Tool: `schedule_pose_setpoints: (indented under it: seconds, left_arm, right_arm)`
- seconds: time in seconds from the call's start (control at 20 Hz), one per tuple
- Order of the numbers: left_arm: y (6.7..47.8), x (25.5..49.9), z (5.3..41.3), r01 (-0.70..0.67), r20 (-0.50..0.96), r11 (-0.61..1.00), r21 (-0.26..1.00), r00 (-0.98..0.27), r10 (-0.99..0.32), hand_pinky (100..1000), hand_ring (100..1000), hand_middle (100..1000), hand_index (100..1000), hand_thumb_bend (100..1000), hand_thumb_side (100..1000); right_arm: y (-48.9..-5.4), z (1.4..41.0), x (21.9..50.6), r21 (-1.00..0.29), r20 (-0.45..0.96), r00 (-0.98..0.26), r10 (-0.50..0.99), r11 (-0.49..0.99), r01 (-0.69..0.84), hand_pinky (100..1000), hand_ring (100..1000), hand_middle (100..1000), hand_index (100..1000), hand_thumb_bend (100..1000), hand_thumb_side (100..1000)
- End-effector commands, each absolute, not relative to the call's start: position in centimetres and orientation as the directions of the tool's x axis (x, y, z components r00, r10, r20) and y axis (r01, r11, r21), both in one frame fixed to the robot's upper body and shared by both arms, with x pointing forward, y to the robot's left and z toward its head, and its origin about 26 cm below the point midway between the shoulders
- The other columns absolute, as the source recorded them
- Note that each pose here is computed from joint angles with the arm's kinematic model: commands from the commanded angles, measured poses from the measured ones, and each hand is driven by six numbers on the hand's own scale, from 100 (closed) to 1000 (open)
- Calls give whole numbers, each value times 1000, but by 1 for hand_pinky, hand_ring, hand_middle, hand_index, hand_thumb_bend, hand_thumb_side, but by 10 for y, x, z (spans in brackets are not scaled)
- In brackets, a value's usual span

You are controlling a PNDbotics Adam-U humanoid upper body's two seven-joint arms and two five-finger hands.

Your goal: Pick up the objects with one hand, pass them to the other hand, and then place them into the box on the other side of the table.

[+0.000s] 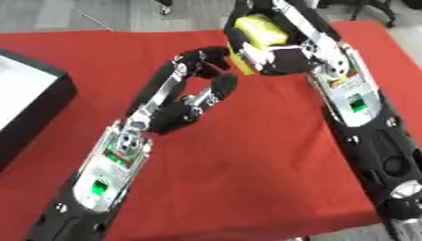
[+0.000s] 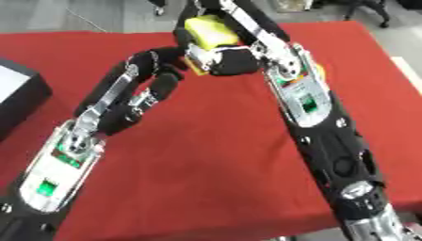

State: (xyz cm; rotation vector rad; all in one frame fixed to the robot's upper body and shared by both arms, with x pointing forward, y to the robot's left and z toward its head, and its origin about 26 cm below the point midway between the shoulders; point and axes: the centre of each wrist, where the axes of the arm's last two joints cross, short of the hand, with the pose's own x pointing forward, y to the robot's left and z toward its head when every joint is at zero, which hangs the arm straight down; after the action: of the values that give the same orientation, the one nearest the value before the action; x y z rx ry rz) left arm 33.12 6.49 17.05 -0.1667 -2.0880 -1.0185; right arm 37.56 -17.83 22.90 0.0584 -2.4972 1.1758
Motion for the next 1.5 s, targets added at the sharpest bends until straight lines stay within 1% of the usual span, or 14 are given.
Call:
schedule_pose_setpoints:
  seconds: [0.05, 0.25, 0.5, 0.7, 0.75, 0.8, 0.85, 0.9, 0.95, 1.15, 1.2, 1.25, 1.35, 1.5]
  left_arm:
    - [51, 328, 180, 431, 707, 682, 591, -684, -180, 772, 675, 681, 877, 553, 974]
    - [51, 328, 174, 441, 729, 691, 572, -659, -183, 770, 672, 678, 875, 566, 1000]
    - [54, 326, 162, 478, 774, 704, 526, -612, -162, 769, 671, 675, 874, 582, 1000]
    - [57, 326, 150, 508, 811, 710, 487, -565, -152, 768, 670, 673, 873, 615, 1000]
    - [56, 326, 147, 517, 819, 711, 476, -555, -145, 769, 671, 675, 874, 644, 1000]
    - [56, 326, 145, 527, 827, 711, 465, -546, -136, 769, 671, 675, 874, 647, 1000]
    - [56, 326, 143, 538, 834, 710, 454, -537, -127, 771, 676, 680, 876, 690, 1000]
    - [55, 326, 141, 550, 841, 709, 442, -528, -114, 772, 676, 680, 876, 694, 1000]
    - [54, 327, 139, 562, 849, 709, 425, -519, -98, 773, 682, 686, 876, 729, 1000]
    - [51, 331, 134, 600, 874, 721, 347, -486, -16, 776, 691, 695, 876, 809, 1000]
    - [50, 332, 134, 609, 879, 723, 328, -477, 4, 776, 691, 696, 876, 812, 1000]
    - [49, 333, 134, 618, 883, 723, 310, -470, 23, 777, 694, 700, 877, 843, 1000]
    - [46, 334, 134, 636, 889, 719, 278, -454, 58, 778, 697, 704, 879, 868, 1000]
    - [42, 335, 136, 661, 893, 707, 251, -440, 93, 780, 701, 711, 881, 890, 1000]
  right_arm:
    - [-166, 238, 371, -737, 325, -943, 71, 644, -205, 248, 188, 231, 332, 100, 429]
    - [-167, 240, 371, -736, 320, -944, 74, 647, -198, 248, 188, 231, 332, 100, 425]
    - [-169, 245, 371, -729, 309, -948, 81, 660, -181, 248, 190, 232, 333, 100, 422]
    - [-169, 249, 370, -723, 301, -950, 83, 670, -171, 247, 191, 233, 333, 100, 421]
    - [-169, 250, 370, -721, 300, -951, 82, 672, -169, 248, 192, 233, 334, 100, 421]
    - [-169, 251, 369, -719, 298, -951, 82, 675, -168, 248, 192, 233, 334, 100, 421]
    - [-169, 251, 369, -717, 297, -952, 80, 677, -167, 247, 192, 234, 334, 100, 423]
    - [-169, 252, 369, -714, 296, -952, 77, 680, -167, 247, 192, 234, 334, 100, 423]
    - [-168, 253, 368, -712, 296, -952, 74, 682, -168, 247, 192, 233, 334, 100, 427]
    - [-166, 252, 367, -702, 309, -949, 57, 687, -187, 247, 192, 233, 333, 100, 444]
    - [-166, 252, 367, -701, 312, -949, 53, 687, -192, 247, 192, 233, 333, 100, 445]
    - [-165, 252, 367, -700, 315, -948, 49, 687, -197, 246, 191, 232, 332, 100, 449]
    - [-163, 251, 366, -697, 322, -946, 40, 686, -208, 246, 191, 232, 332, 100, 453]
    - [-161, 249, 366, -697, 330, -944, 31, 682, -221, 247, 191, 231, 332, 100, 462]
